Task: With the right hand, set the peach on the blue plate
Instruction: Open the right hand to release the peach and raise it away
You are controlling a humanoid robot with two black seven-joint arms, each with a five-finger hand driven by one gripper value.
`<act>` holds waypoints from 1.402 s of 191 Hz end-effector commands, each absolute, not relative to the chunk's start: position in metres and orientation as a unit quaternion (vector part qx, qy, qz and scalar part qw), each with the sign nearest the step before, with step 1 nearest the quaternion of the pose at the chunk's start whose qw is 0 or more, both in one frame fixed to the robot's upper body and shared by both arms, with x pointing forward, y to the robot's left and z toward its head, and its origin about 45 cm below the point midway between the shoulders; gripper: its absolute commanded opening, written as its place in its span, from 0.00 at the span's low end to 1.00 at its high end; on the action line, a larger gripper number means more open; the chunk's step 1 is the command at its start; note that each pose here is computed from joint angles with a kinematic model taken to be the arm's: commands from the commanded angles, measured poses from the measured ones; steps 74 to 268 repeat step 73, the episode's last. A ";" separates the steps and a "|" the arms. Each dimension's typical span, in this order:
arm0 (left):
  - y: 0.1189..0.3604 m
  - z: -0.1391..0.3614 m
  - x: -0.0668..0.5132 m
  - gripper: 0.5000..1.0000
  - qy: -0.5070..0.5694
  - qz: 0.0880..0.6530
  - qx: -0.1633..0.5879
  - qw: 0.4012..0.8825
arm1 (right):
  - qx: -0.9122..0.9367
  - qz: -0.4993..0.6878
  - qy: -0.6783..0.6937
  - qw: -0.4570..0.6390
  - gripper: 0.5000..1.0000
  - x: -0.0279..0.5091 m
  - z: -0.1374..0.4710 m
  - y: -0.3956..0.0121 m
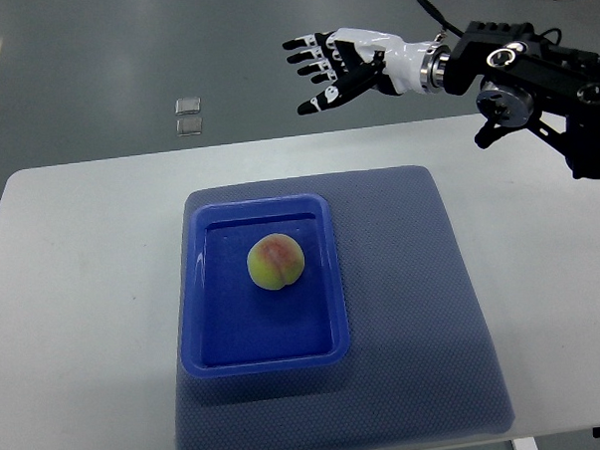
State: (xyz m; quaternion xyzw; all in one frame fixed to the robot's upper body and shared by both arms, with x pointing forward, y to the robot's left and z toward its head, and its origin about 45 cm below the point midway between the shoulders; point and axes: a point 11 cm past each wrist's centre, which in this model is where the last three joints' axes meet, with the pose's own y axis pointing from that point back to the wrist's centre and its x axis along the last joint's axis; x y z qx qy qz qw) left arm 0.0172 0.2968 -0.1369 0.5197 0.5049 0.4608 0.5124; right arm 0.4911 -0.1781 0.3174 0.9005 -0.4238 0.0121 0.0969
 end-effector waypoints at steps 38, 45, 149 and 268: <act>0.299 -0.137 0.017 1.00 0.503 0.463 0.521 0.512 | 0.790 -0.166 -0.567 -0.162 0.86 0.476 0.248 -0.247; 0.298 -0.137 0.017 1.00 0.504 0.462 0.521 0.512 | 0.749 -0.191 -0.602 -0.199 0.86 0.471 0.229 -0.271; 0.296 -0.137 0.017 1.00 0.505 0.460 0.519 0.513 | 0.697 -0.232 -0.634 -0.242 0.86 0.464 0.203 -0.291; 0.296 -0.137 0.017 1.00 0.505 0.460 0.519 0.513 | 0.697 -0.232 -0.634 -0.242 0.86 0.464 0.203 -0.291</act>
